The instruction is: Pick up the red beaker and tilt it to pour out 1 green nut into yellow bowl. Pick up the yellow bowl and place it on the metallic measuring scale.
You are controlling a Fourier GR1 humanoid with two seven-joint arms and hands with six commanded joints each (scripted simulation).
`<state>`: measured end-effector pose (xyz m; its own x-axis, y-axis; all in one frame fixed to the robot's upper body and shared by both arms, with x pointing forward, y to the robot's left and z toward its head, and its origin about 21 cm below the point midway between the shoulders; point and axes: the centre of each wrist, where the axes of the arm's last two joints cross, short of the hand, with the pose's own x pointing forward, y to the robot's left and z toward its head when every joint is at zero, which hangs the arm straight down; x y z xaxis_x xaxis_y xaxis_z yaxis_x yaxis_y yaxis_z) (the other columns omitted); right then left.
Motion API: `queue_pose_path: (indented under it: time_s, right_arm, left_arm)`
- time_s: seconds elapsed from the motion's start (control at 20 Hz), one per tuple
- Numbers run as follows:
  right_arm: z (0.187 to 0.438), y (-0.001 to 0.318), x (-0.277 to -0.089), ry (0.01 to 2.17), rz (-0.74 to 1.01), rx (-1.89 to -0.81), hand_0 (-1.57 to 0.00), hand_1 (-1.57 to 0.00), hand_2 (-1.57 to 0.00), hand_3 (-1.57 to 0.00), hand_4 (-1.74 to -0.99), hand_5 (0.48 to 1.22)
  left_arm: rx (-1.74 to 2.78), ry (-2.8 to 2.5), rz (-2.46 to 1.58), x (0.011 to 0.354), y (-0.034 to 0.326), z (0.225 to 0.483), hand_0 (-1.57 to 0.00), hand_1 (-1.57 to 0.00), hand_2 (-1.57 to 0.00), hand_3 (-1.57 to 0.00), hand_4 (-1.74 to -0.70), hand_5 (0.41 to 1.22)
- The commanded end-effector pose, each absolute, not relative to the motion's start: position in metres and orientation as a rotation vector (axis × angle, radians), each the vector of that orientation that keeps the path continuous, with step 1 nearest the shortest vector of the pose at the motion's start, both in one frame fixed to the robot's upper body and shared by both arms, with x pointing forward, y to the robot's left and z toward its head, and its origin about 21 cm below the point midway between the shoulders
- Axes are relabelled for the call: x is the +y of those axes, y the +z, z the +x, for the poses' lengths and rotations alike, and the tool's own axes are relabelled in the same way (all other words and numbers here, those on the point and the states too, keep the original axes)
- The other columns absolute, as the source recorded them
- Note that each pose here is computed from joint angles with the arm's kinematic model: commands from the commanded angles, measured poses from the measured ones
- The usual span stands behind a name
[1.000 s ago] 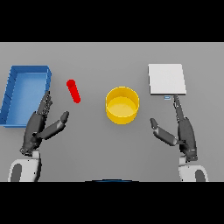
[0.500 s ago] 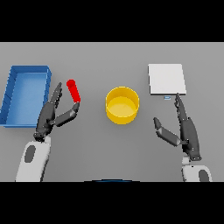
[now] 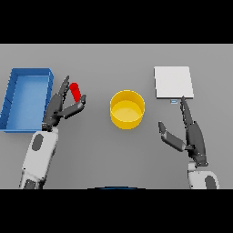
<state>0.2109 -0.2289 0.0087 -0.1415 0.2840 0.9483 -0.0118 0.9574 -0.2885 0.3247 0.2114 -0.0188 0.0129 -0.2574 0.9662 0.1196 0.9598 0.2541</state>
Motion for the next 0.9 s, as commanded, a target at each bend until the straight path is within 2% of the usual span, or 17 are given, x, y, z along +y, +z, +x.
queue_pose_path:
  time_s: [0.0,0.15,0.3,0.35,0.65,0.7,0.75,0.8,0.85]
  right_arm:
    - [0.213,0.008,-0.231,0.258,-0.212,-1.684,0.0,0.0,0.0,0.0,-1.27,0.642]
    - [0.209,0.011,-0.237,0.265,-0.212,-1.691,0.0,0.0,0.0,0.0,-1.267,0.644]
    - [0.21,0.01,-0.231,0.239,-0.198,-1.688,0.0,0.0,0.0,0.0,-1.268,0.641]
    - [0.209,0.011,-0.235,0.241,-0.209,-1.689,0.0,0.0,0.0,0.0,-1.265,0.638]
    - [0.208,0.007,-0.237,0.252,-0.214,-1.686,0.0,0.0,0.0,0.0,-1.261,0.641]
    - [0.21,0.007,-0.237,0.252,-0.215,-1.687,0.0,0.0,0.0,0.0,-1.259,0.642]
    - [0.212,0.011,-0.237,0.241,-0.215,-1.688,0.0,0.0,0.0,0.0,-1.26,0.642]
    - [0.208,0.008,-0.237,0.246,-0.221,-1.69,0.0,0.0,0.0,0.0,-1.258,0.644]
    - [0.21,0.008,-0.232,0.245,-0.214,-1.691,0.0,0.0,0.0,0.0,-1.257,0.645]
  left_arm:
    - [-1.521,-0.308,0.109,0.208,-0.019,0.33,0.0,0.0,0.0,0.0,-1.3,0.689]
    - [-1.514,-0.314,0.109,0.204,-0.018,0.339,0.0,0.0,0.0,0.0,-1.29,0.686]
    - [-1.502,-0.319,0.11,0.203,-0.019,0.346,0.0,0.0,0.0,0.0,-1.29,0.683]
    - [-1.499,-0.324,0.104,0.2,-0.02,0.348,0.0,0.0,0.0,0.0,-1.29,0.683]
    - [-1.534,-0.275,0.064,0.194,-0.026,0.355,0.0,0.0,0.0,0.0,-1.35,0.704]
    - [-1.547,-0.25,0.059,0.193,-0.023,0.359,0.0,-0.03,-0.07,-0.03,-1.38,0.724]
    - [-1.546,-0.229,0.053,0.19,-0.022,0.363,-0.12,-0.15,-0.18,-0.12,-1.41,0.75]
    - [-1.533,-0.205,0.046,0.189,-0.024,0.364,-0.29,-0.33,-0.36,-0.29,-1.45,0.783]
    - [-1.517,-0.188,0.06,0.19,-0.025,0.366,-0.44,-0.48,-0.52,-0.55,-1.45,0.871]
